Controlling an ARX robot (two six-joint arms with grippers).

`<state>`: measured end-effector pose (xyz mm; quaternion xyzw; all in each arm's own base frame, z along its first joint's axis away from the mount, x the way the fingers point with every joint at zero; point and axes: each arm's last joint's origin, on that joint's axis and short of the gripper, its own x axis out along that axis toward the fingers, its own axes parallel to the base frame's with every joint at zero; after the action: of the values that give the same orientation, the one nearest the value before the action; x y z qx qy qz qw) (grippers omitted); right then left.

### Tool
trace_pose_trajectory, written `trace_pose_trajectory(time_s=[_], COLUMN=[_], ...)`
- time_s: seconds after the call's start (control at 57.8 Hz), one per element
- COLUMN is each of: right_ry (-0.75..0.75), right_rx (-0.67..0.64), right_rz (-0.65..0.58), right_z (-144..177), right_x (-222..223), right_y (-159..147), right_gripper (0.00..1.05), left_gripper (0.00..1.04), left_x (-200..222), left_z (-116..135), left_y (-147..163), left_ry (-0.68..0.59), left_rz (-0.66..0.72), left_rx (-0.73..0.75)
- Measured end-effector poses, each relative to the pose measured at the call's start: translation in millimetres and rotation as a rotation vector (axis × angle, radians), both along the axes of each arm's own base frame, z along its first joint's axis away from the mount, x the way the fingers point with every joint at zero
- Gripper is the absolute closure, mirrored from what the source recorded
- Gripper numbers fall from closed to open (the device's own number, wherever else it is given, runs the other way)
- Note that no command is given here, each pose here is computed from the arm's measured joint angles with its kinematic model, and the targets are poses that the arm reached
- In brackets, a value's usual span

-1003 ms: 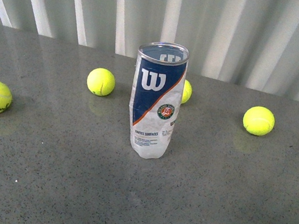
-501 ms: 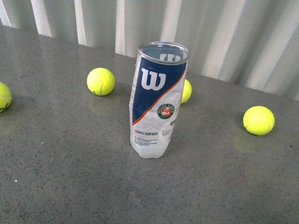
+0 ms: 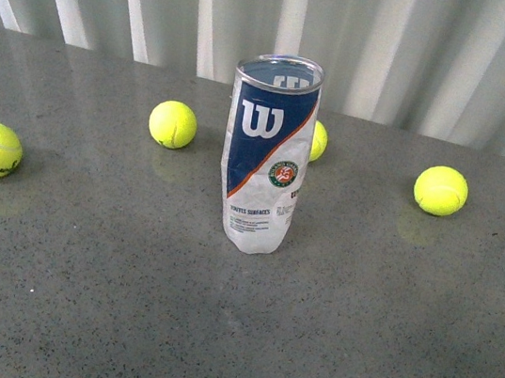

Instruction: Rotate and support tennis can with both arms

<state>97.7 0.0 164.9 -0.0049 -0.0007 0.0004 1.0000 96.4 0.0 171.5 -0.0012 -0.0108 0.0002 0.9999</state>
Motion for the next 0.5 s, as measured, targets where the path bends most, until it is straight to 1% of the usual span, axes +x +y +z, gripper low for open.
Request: trace_pose_trajectory(time_s=[0.242, 0.277, 0.346, 0.501], right_ry=[0.000, 0.000, 0.000, 0.000], right_rx=[0.000, 0.000, 0.000, 0.000], right_rz=[0.000, 0.000, 0.000, 0.000], right_z=[0.0, 0.0, 0.0, 0.0], right_x=[0.0, 0.0, 0.0, 0.0], right_y=[0.0, 0.0, 0.0, 0.0], right_gripper=[0.07, 0.07, 0.07, 0.07], left_gripper=[0.09, 0.05, 0.08, 0.07], left_x=[0.0, 0.0, 0.0, 0.0], left_z=[0.0, 0.0, 0.0, 0.0], left_y=[0.0, 0.0, 0.0, 0.0], left_ry=[0.000, 0.000, 0.000, 0.000], left_rz=[0.000, 0.000, 0.000, 0.000], left_rx=[0.000, 0.001, 0.000, 0.000])
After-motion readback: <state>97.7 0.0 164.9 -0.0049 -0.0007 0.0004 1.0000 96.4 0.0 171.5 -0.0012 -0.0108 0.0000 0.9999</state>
